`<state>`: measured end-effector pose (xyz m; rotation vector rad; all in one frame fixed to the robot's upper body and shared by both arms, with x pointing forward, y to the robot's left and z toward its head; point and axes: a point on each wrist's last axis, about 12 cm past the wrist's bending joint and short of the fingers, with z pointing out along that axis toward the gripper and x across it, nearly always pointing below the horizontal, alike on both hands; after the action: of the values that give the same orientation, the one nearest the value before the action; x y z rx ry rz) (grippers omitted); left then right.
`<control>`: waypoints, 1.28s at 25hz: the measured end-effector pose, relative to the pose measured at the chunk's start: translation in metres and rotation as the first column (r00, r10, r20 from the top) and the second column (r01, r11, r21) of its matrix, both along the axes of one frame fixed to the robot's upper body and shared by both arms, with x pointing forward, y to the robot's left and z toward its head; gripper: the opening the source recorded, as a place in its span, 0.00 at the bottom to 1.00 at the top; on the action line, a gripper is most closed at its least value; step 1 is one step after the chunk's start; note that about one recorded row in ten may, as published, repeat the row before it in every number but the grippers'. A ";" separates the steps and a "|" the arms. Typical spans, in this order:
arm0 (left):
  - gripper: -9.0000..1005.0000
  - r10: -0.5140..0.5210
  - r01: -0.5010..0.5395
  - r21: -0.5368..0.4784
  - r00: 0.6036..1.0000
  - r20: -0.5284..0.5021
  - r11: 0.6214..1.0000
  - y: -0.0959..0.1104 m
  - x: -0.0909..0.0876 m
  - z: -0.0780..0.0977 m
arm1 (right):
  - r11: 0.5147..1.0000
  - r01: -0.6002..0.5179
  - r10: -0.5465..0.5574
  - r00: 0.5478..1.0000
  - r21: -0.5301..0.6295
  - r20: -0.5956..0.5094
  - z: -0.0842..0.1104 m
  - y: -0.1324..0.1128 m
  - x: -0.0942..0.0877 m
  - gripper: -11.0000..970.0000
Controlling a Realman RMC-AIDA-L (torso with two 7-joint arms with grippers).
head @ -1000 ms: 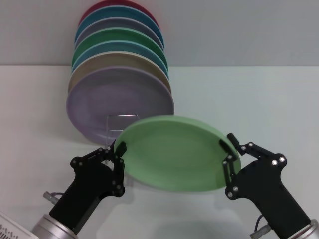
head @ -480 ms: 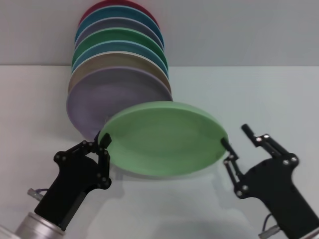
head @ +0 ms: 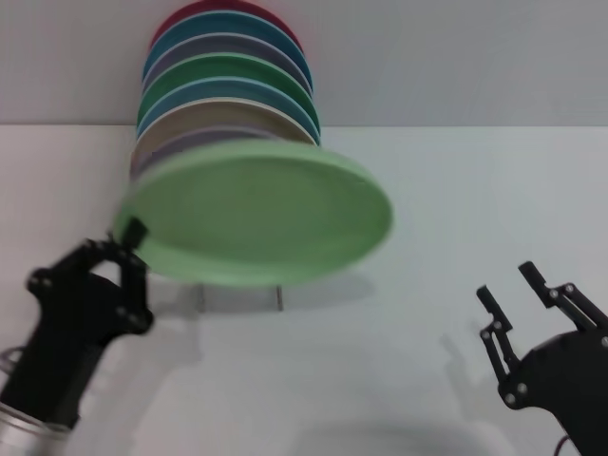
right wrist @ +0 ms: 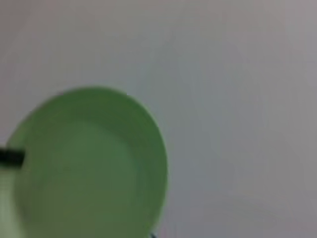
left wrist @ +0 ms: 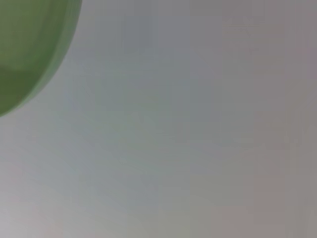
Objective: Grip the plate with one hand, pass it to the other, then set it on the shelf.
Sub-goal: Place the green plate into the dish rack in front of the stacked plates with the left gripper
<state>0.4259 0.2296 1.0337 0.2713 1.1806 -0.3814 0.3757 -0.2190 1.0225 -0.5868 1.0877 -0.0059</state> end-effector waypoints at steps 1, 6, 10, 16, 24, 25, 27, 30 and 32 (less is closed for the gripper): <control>0.05 0.007 -0.007 -0.001 1.000 0.004 1.000 0.001 0.001 0.001 | 1.000 0.009 -0.009 1.000 -0.007 -0.006 -0.001 -0.002 0.000 0.38; 0.05 0.058 -0.059 0.010 0.997 0.059 0.998 0.010 0.017 0.008 | 0.998 0.059 -0.060 0.998 -0.033 -0.036 -0.006 -0.012 0.006 0.38; 0.05 0.062 -0.067 0.055 0.995 0.083 0.996 0.016 0.027 0.010 | 0.996 0.075 -0.077 0.996 -0.050 -0.052 -0.009 -0.016 0.010 0.38; 0.05 0.053 -0.064 0.123 0.995 0.088 0.990 0.024 0.037 0.009 | 0.993 0.100 -0.103 0.993 -0.057 -0.058 -0.010 -0.021 0.013 0.38; 0.05 0.043 -0.055 0.190 0.997 0.065 0.980 0.030 0.045 0.006 | 0.990 0.124 -0.128 0.990 -0.061 -0.058 -0.010 -0.023 0.014 0.38; 0.05 0.045 -0.055 0.198 0.997 0.057 0.979 0.031 0.045 0.005 | 0.990 0.125 -0.129 0.990 -0.062 -0.058 -0.010 -0.024 0.014 0.38; 0.05 0.046 -0.055 0.208 0.998 0.044 0.977 0.031 0.047 0.003 | 0.990 0.129 -0.132 0.990 -0.062 -0.058 -0.010 -0.024 0.014 0.38; 0.05 0.046 -0.051 0.220 0.999 0.026 0.974 0.031 0.047 0.001 | 0.989 0.132 -0.136 0.989 -0.061 -0.057 -0.010 -0.024 0.015 0.38; 0.05 0.047 -0.048 0.233 0.999 0.011 0.971 0.032 0.047 -0.002 | 0.989 0.133 -0.136 0.989 -0.061 -0.057 -0.010 -0.024 0.015 0.38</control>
<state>0.4728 0.2612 1.0321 0.4474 1.2255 -0.1994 0.3909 -0.2431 1.0127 -0.5666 1.1876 -0.1376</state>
